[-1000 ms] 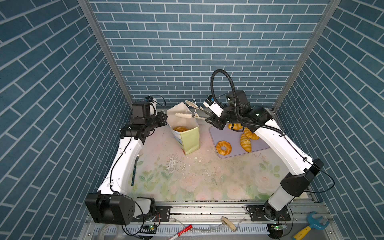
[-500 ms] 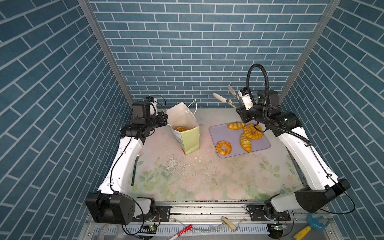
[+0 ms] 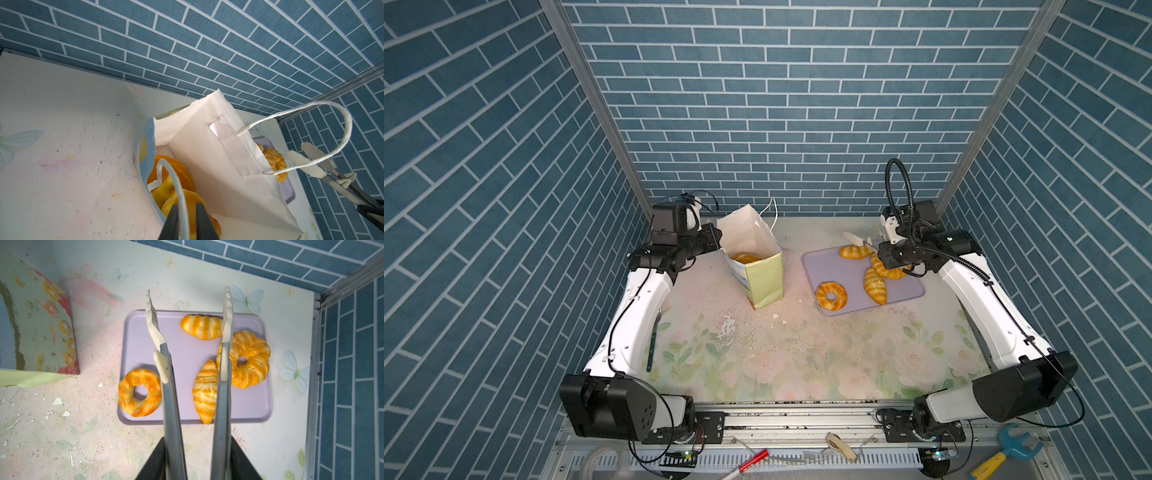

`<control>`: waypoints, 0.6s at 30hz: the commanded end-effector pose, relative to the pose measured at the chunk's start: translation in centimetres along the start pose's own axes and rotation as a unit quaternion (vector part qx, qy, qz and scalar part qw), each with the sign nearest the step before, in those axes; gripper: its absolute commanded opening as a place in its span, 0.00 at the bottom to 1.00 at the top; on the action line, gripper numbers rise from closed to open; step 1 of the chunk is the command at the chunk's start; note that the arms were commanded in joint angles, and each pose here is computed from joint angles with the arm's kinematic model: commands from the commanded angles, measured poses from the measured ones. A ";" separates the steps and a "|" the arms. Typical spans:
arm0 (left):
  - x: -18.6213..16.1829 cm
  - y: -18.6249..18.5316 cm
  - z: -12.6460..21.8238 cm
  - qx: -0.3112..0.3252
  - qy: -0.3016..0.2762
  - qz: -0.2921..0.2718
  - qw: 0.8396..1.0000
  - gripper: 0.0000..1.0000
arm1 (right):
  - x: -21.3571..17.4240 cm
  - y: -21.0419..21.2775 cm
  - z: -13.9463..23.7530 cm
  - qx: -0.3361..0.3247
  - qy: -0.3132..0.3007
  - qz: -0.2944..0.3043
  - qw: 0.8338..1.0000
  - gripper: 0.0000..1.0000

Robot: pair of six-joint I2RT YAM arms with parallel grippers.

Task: Place the fake bread into the paper bag
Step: 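Move the open tongs back over the tray with the right gripper, then lower the tongs around the striped croissant and pinch it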

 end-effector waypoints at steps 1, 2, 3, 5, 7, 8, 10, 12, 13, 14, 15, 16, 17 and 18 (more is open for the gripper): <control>0.5 -0.8 0.5 -0.012 -0.004 -0.009 1.000 0.18 | -1.6 -0.4 -1.1 0.007 0.046 -0.041 0.998 0.44; 0.5 -0.8 0.5 -0.011 -0.004 -0.010 1.000 0.18 | -2.0 -0.5 -1.3 0.007 0.056 -0.045 0.997 0.44; 0.5 -0.8 0.5 -0.012 -0.004 -0.009 1.000 0.18 | -2.4 -0.5 -1.7 0.007 0.069 -0.049 0.996 0.44; 0.4 -0.7 0.4 -0.011 -0.002 -0.011 1.000 0.18 | -3.1 -0.6 -2.2 0.009 0.087 -0.057 0.995 0.44; 0.4 -0.7 0.3 -0.010 0.000 -0.010 1.000 0.18 | -3.8 -0.7 -2.7 0.008 0.103 -0.065 0.993 0.44; 0.4 -0.7 0.2 -0.011 0.001 -0.011 1.000 0.18 | -4.1 -0.7 -2.8 0.010 0.108 -0.066 0.992 0.44; 0.4 -0.7 0.0 -0.014 0.001 -0.011 1.000 0.18 | -4.6 -0.8 -3.0 0.008 0.119 -0.069 0.990 0.44; 0.4 -0.7 -0.2 -0.016 0.002 -0.008 1.000 0.18 | -5.1 -1.0 -3.1 0.003 0.130 -0.069 0.989 0.45; 0.4 -0.7 -0.2 -0.018 0.002 -0.008 1.000 0.18 | -5.3 -1.0 -3.2 0.003 0.135 -0.070 0.988 0.45; 0.4 -0.7 -0.2 -0.018 0.001 -0.008 1.000 0.18 | -5.5 -1.1 -3.2 0.001 0.138 -0.071 0.988 0.45; 0.4 -0.7 -0.2 -0.018 0.001 -0.008 1.000 0.18 | -5.7 -1.1 -3.3 -0.002 0.144 -0.070 0.987 0.45; 0.4 -0.8 -0.2 -0.018 0.001 -0.008 1.000 0.18 | -5.9 -1.2 -3.4 -0.006 0.149 -0.071 0.986 0.45; 0.4 -0.8 -0.2 -0.018 0.001 -0.008 1.000 0.18 | -6.2 -1.3 -3.5 -0.009 0.157 -0.074 0.985 0.45; 0.4 -0.8 -0.1 -0.018 0.000 -0.009 1.000 0.18 | -6.4 -1.4 -3.6 -0.012 0.163 -0.076 0.984 0.45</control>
Point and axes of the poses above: each gripper's point midway between its finger pads, its own z axis back along the fingers, its own y axis along the line the jaws close on, x = y × z, the point moved 6 cm from there along z, back along the fingers, and after that the axes turned 1 degree about z, right-handed, at the moved point
